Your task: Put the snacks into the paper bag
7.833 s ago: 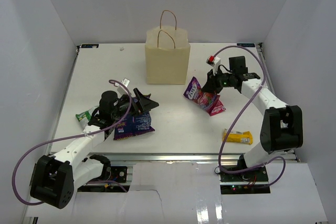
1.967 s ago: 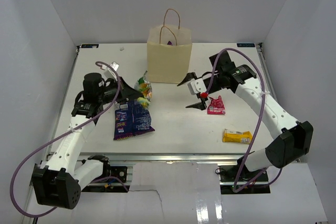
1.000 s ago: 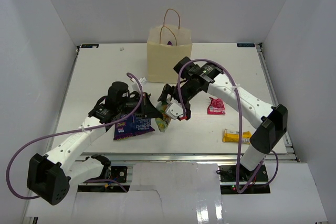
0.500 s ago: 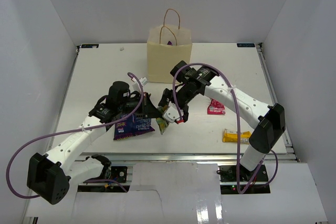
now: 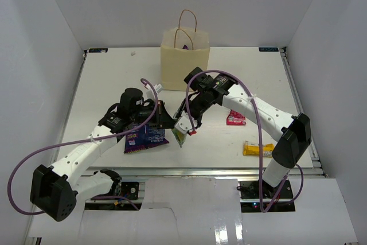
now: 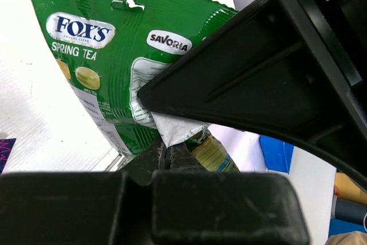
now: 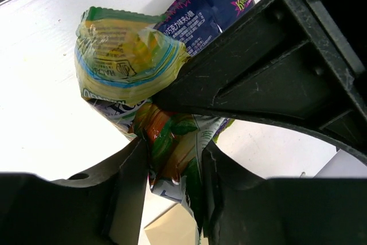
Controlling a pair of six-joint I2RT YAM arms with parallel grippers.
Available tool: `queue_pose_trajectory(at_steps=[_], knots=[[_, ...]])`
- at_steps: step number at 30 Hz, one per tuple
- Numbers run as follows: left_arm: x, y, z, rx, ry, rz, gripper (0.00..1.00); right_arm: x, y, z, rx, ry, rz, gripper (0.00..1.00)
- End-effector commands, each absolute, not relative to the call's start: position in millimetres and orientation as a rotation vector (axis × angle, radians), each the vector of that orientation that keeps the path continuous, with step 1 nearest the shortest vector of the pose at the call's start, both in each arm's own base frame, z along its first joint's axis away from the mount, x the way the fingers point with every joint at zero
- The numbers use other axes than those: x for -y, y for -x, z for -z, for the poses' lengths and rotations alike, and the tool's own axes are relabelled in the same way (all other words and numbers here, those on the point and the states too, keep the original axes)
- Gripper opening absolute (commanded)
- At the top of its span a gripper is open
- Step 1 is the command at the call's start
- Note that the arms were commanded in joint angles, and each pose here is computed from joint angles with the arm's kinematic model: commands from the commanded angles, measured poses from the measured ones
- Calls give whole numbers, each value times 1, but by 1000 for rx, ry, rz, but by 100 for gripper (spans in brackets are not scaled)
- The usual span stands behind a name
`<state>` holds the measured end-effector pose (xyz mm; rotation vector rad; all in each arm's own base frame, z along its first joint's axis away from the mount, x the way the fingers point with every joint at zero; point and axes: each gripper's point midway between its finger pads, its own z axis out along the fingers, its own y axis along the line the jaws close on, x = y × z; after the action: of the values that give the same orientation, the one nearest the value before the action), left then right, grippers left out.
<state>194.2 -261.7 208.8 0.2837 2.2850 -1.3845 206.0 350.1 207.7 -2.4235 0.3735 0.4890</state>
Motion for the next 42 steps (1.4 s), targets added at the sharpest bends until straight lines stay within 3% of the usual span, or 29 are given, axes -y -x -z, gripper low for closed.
queue_pose_trajectory(at_steps=[1,2,4,7,13,23,30,37,42], knots=[[275,-194,-265,-2077,-397,1495,1,-349,-211,-201,-463,2430,-486,38],[275,-192,-267,-2066,-409,1507,4,-348,-212,-201,-474,2428,-484,36],[276,-189,-270,-2044,-419,1526,6,-347,-212,-204,-506,2417,-492,21],[275,-188,-277,-1998,-414,1540,19,-345,-211,-209,-525,2394,-507,8],[268,-184,-289,-1962,-393,1516,48,-339,-213,-224,-564,2326,-538,8],[218,-191,-329,-1855,-245,1170,71,-327,-235,-277,-793,2056,-657,8],[185,-206,-321,-1831,-52,989,77,-311,-268,-375,-933,1676,-694,8],[175,-216,-276,-1923,50,906,77,-286,-367,-509,-1115,1060,-709,8],[171,-217,-264,-1926,78,890,77,-255,-425,-563,-1137,701,-642,8]])
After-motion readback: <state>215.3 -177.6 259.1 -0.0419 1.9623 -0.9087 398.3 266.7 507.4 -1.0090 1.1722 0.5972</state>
